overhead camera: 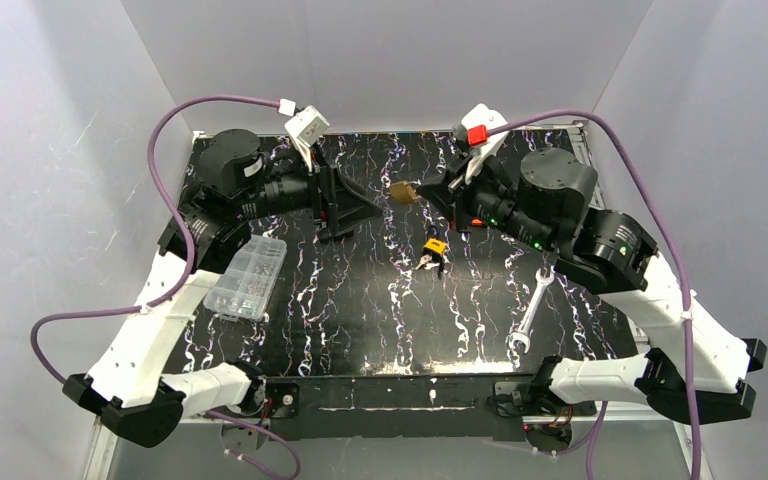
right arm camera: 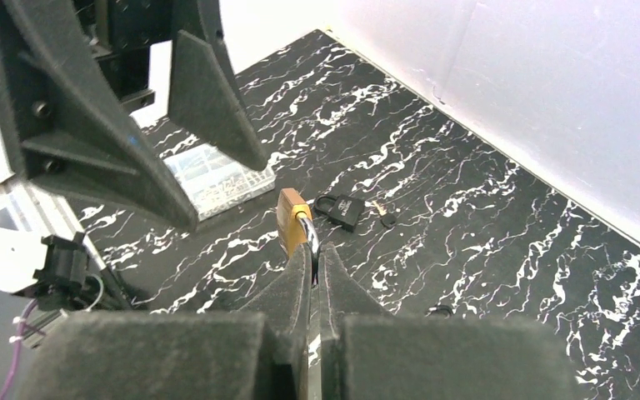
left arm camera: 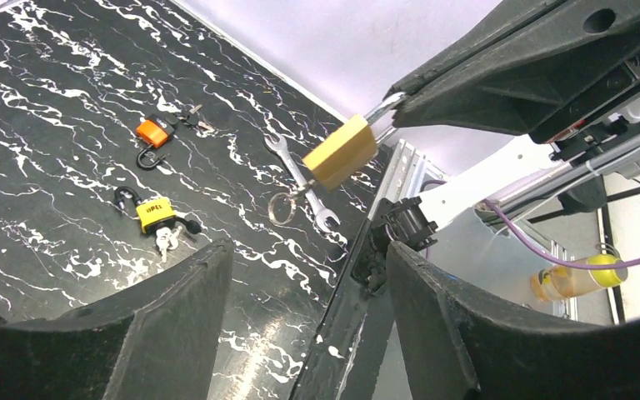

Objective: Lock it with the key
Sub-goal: Lock the lock.

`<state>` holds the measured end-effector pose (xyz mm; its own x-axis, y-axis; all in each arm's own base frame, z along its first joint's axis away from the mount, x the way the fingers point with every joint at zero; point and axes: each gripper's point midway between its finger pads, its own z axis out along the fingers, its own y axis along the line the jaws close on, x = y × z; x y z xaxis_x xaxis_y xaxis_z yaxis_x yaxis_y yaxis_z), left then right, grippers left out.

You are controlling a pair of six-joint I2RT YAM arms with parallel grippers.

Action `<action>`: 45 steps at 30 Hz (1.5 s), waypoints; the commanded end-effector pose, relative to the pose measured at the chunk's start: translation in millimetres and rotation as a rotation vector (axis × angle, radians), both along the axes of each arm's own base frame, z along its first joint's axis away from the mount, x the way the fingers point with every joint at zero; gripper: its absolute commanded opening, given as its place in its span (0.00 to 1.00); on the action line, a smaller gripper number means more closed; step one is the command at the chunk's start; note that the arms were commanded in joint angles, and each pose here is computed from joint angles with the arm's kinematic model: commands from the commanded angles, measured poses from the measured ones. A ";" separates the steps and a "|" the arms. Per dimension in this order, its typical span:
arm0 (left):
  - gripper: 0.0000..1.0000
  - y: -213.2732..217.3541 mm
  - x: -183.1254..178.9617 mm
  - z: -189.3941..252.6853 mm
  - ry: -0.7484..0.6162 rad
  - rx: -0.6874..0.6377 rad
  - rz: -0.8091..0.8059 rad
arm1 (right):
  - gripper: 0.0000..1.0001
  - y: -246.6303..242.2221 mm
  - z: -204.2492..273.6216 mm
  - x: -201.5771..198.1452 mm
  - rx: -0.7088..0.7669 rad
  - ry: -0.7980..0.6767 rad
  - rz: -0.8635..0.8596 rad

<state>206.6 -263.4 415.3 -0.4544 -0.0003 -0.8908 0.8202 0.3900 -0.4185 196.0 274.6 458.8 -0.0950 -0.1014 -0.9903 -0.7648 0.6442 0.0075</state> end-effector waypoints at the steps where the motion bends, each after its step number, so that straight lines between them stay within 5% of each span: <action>1: 0.65 1.5 -16.9 15.4 -0.017 -0.056 -0.091 | 0.01 -3.1 18.7 -16.1 0.071 -0.007 0.067; 9: 0.63 -7.3 -28.9 29.9 -0.069 -0.135 -0.208 | 0.01 -1.7 28.7 -31.7 0.108 0.019 0.148; 20: 0.49 -12.1 -42.8 26.0 -0.060 -0.142 -0.334 | 0.01 -3.0 41.4 -44.2 0.149 0.029 0.202; 33: 0.48 -14.5 -37.3 17.6 -0.063 -0.129 -0.335 | 0.01 -5.0 54.6 -54.8 0.179 0.029 0.245; 40: 0.34 -15.2 -46.4 18.5 -0.053 -0.144 -0.396 | 0.01 -6.6 59.0 -52.2 0.187 0.018 0.229; 45: 0.33 -15.1 -51.9 17.9 -0.036 -0.149 -0.431 | 0.01 -6.2 62.2 -50.9 0.192 0.013 0.225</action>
